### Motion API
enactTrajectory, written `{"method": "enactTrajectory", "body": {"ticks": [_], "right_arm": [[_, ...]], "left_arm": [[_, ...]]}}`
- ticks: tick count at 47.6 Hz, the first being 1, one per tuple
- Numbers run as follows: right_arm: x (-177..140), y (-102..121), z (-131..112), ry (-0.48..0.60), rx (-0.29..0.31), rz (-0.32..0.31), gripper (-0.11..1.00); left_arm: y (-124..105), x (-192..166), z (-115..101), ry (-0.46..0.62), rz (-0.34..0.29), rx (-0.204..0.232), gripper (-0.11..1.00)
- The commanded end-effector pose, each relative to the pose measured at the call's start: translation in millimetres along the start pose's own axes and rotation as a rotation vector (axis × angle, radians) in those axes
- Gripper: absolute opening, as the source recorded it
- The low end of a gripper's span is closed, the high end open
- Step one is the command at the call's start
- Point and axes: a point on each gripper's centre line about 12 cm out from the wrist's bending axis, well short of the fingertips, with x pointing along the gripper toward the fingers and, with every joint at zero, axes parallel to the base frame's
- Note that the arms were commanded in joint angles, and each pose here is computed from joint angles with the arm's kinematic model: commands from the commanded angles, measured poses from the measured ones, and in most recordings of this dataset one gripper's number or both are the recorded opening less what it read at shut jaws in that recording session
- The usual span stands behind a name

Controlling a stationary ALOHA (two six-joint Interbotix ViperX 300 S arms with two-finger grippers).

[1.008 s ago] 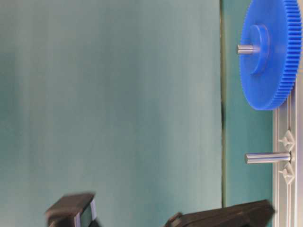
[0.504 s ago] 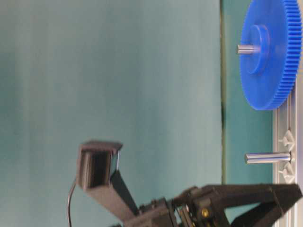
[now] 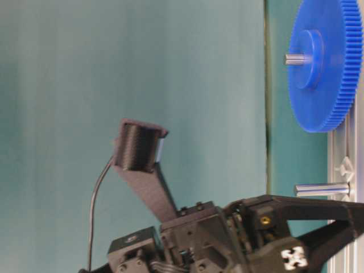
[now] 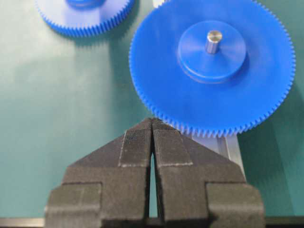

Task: Insert the small gear onto the shaft.
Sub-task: 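Lower the left gripper onto the blue gear's hub, then close the left gripper around the blue gear's hub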

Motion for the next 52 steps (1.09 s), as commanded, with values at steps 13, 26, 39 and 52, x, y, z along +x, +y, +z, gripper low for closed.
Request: {"method": "enactTrajectory", "body": {"ticks": [13,26,39,52], "right_arm": [[-0.7,-0.2,8.3,-0.025,0.003,-0.002,0.02],[-1.2,0.0,10.1,-0.033,0.003,-0.001,0.02],[-1.3,0.3,9.0,-0.031,0.002,0.000,0.02],[-2.1,0.4,13.6,-0.054,0.004,0.001,0.02]], "left_arm": [[-12.1,0.8,13.5,-0.021,-0.012,0.026,0.00],[-12.2,2.4,13.6,-0.013,-0.011,0.025,0.00],[-11.4,3.9,8.8,0.042,-0.004,0.038,0.00],[-11.0,2.3,12.3,0.031,-0.004,0.092,0.00]]}}
